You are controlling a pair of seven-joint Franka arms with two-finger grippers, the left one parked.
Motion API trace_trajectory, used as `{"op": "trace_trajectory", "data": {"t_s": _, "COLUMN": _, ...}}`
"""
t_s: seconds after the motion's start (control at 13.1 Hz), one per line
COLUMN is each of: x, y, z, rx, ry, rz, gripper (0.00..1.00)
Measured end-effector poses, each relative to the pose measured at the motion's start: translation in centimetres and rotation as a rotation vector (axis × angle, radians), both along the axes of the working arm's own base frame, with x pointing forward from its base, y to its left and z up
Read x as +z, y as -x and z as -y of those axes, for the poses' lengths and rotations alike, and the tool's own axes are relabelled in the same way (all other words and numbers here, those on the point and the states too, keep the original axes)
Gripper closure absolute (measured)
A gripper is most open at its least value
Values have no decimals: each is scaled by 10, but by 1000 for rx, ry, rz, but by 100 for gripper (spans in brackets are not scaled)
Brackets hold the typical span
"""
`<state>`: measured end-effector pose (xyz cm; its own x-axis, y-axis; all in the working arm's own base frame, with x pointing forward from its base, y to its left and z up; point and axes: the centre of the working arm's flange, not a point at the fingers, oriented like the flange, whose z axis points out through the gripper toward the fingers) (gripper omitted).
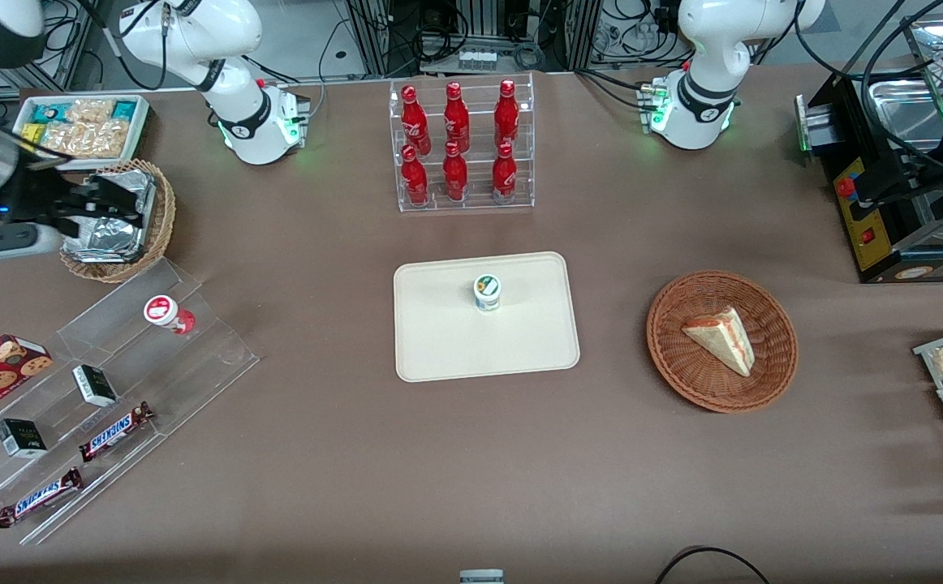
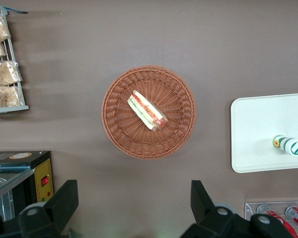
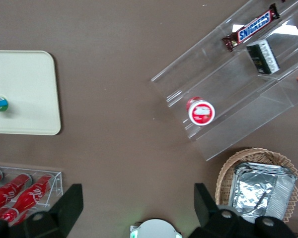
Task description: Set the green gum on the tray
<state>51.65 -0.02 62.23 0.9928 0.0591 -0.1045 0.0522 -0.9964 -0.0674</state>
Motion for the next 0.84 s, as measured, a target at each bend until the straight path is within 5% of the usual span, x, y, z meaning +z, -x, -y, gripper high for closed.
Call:
{"op": "trace_trajectory", "data": {"t_s": 0.46, "x": 11, "y": 3, "z": 47, "rx": -23, "ry": -8, "rz": 26, "gripper": 0}}
{"op": "trace_trajectory", "data": {"t_s": 0.84, "x": 10, "y": 3, "z": 51, "rx": -10, "ry": 35, "rz": 15, "gripper": 1}}
